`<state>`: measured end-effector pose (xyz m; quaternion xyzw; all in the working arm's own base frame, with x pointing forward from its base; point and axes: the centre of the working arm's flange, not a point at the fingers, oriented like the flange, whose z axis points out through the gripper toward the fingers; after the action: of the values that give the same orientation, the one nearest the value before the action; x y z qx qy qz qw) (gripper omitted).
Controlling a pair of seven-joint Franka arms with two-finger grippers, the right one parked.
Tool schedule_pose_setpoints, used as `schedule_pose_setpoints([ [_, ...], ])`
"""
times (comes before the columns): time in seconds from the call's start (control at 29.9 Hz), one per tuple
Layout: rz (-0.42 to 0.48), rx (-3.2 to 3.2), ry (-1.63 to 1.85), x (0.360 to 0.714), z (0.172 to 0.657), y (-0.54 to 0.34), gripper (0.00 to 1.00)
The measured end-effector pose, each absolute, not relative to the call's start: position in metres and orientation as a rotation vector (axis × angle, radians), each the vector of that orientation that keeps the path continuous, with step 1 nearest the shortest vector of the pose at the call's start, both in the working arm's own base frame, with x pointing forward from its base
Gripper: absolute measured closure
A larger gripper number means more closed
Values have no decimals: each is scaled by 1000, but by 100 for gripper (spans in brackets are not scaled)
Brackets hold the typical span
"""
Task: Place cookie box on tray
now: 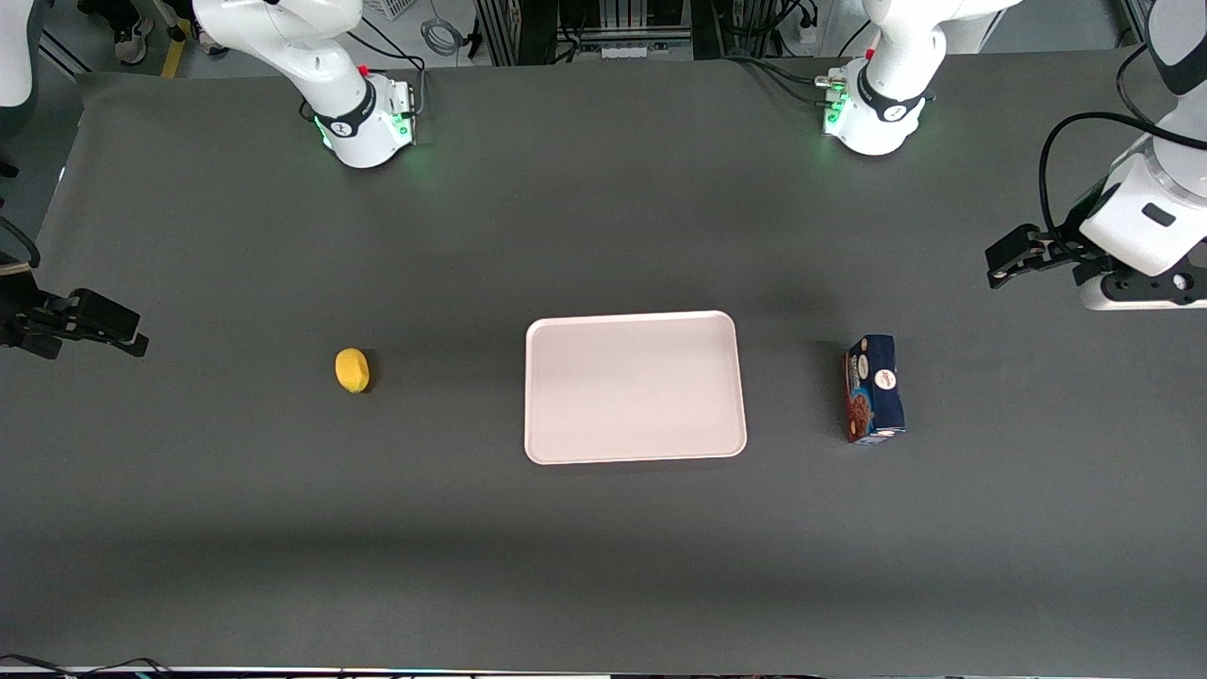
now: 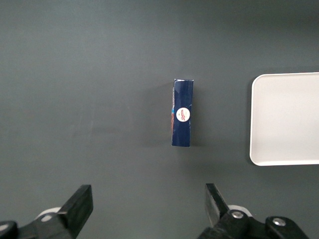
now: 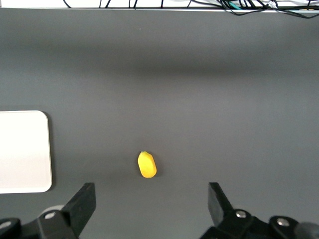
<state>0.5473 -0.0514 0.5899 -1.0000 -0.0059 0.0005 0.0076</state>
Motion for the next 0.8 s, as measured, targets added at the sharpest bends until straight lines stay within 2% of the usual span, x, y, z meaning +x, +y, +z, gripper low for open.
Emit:
schedule_pose_setpoints([
  [0.8, -11, -3131, -16, 550, 588, -53, 0],
])
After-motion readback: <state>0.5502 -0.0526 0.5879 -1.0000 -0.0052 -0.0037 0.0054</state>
